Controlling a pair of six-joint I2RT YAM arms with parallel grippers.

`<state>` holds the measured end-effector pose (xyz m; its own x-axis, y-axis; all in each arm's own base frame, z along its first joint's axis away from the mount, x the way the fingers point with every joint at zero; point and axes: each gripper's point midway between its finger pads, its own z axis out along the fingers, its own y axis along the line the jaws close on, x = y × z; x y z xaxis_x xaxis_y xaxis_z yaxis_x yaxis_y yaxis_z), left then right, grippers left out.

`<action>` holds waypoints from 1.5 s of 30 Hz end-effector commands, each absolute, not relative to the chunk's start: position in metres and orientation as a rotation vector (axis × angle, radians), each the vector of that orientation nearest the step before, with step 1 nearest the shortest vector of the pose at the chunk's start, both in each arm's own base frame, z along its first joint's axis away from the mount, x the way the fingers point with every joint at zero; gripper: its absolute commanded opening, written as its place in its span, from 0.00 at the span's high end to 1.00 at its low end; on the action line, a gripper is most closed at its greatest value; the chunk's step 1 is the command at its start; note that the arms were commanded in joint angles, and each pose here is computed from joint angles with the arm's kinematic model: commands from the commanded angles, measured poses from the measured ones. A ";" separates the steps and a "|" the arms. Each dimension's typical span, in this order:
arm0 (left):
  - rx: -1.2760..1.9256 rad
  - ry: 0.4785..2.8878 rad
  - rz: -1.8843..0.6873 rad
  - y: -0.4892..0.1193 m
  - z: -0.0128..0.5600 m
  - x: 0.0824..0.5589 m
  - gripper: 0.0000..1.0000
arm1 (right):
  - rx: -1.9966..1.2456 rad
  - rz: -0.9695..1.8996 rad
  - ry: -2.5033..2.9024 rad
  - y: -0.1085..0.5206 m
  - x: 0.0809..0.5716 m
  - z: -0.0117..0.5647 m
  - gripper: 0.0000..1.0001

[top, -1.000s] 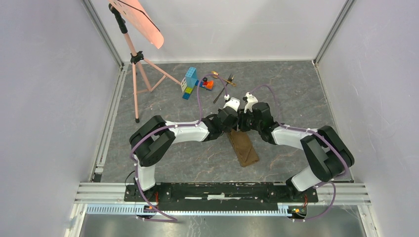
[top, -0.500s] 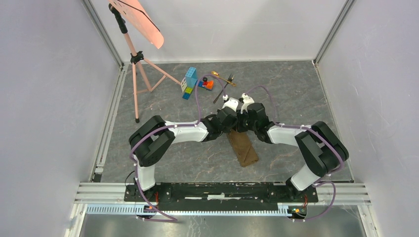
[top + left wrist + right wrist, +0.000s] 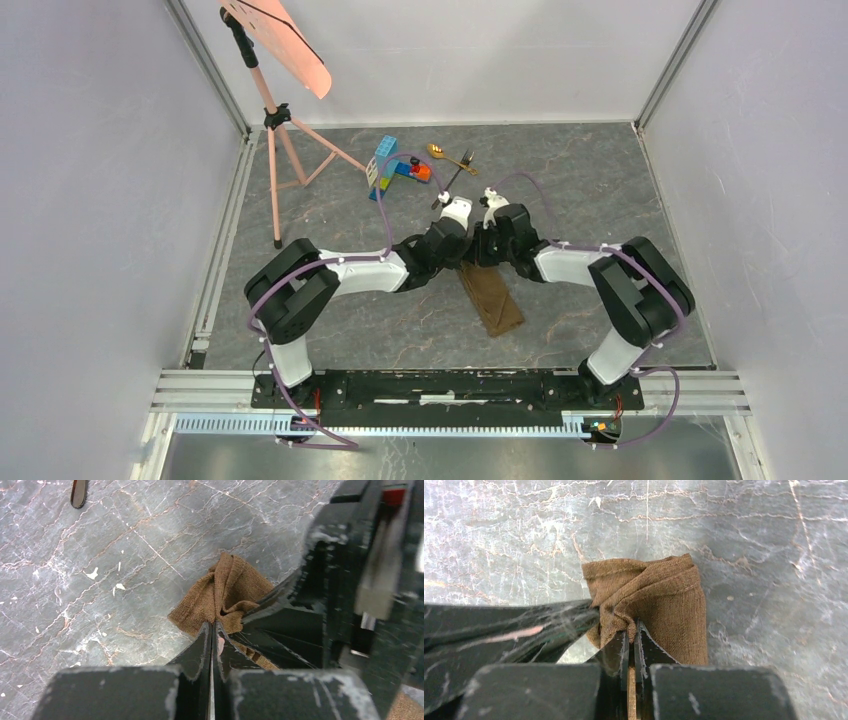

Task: Fold the napkin into a case and place the utensils inside
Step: Grasp the top corner of the smaller rectangle folded napkin from the folded napkin.

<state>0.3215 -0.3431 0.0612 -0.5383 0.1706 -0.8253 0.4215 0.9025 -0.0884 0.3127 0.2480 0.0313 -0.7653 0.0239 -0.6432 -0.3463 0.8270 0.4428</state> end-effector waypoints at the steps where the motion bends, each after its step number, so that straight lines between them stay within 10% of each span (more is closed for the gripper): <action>1: 0.317 2.060 -0.496 -0.360 0.092 0.328 0.98 | -0.316 0.782 2.314 0.269 0.328 0.031 1.00; 7: 0.262 2.099 -0.487 -0.348 0.080 0.332 0.98 | -0.417 0.809 2.246 0.265 0.318 0.053 0.70; 15: 0.258 2.110 -0.460 -0.338 0.077 0.332 0.98 | -0.463 0.818 2.162 0.254 0.312 0.081 0.56; 27: 0.263 2.100 -0.481 -0.340 0.084 0.332 0.98 | -0.436 0.854 2.160 0.265 0.325 0.070 0.68; 36: 0.259 2.111 -0.617 -0.357 0.086 0.324 0.98 | -0.331 0.831 2.148 0.294 0.343 0.049 0.96; 40: 0.200 2.124 -0.648 -0.347 0.084 0.329 0.98 | -0.374 0.773 2.234 0.283 0.336 0.033 0.92; 45: 0.164 2.133 -0.621 -0.329 0.077 0.331 0.98 | -0.389 0.883 2.189 0.257 0.321 0.061 0.62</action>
